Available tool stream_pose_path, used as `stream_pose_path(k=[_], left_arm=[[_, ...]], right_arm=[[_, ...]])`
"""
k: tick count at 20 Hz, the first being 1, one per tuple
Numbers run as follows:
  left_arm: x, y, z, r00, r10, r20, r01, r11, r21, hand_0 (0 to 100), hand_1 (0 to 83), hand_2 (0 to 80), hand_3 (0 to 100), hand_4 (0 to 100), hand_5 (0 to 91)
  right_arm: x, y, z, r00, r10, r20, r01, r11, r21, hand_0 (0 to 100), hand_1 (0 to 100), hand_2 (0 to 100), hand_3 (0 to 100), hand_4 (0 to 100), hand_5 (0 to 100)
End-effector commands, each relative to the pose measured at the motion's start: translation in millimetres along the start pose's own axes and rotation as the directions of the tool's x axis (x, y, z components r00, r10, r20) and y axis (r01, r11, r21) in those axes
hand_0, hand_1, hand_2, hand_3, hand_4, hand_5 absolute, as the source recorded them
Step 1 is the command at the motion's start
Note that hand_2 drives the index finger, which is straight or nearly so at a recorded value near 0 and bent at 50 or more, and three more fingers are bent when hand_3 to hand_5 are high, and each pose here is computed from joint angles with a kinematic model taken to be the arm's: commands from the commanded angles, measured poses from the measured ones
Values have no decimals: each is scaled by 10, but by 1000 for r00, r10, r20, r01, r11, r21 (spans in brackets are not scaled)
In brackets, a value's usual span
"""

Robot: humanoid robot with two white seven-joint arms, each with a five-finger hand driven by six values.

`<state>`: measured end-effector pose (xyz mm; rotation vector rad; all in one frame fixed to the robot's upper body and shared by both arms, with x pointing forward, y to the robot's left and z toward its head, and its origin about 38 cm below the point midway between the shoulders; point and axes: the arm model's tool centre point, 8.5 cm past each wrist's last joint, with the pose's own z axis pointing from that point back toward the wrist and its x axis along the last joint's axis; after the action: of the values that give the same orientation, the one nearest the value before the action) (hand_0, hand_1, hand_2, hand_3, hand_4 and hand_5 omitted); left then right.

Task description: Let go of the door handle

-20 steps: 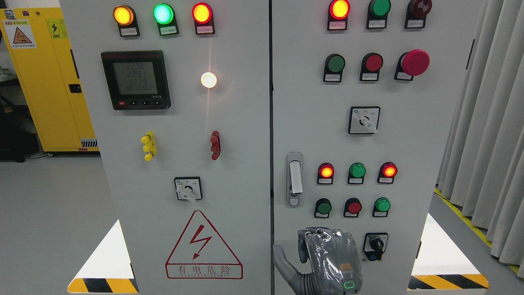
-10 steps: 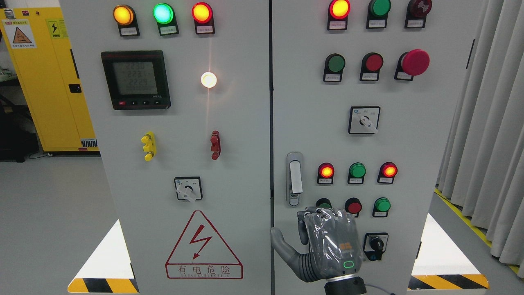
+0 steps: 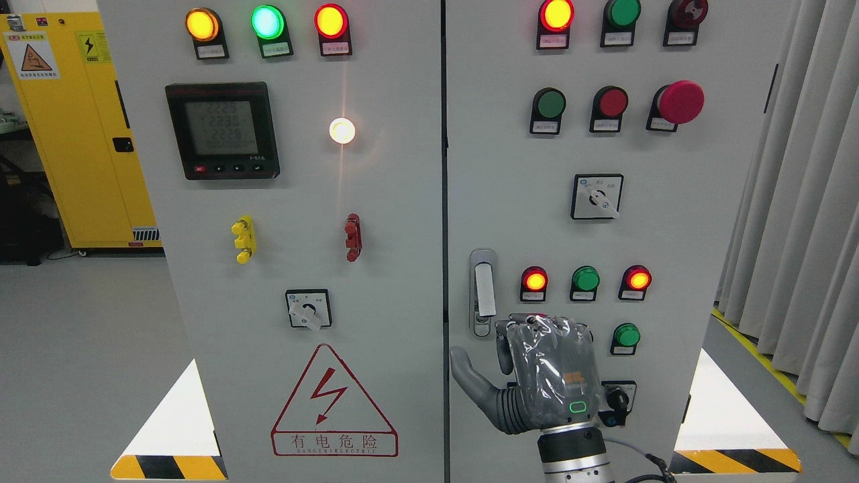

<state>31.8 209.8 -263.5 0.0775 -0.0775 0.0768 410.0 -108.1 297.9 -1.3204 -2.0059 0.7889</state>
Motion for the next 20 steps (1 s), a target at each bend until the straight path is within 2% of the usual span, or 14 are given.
stream_pose_path(k=[1,20], left_arm=[[43,-7,-3,1000,1,13,-1,1000,-2,120,556,0,0,0,0],[43,-7,-3,1000,1,13,-1,1000,-2,120,556,0,0,0,0]], right_arm=[[-112,89,-93,999,27,-17,-27,999,22,284,294,1000,1000,1000,1000],[-185,39,-243,999,31,-44,-31,1000,0,310,342,1000,1000,1000,1000]])
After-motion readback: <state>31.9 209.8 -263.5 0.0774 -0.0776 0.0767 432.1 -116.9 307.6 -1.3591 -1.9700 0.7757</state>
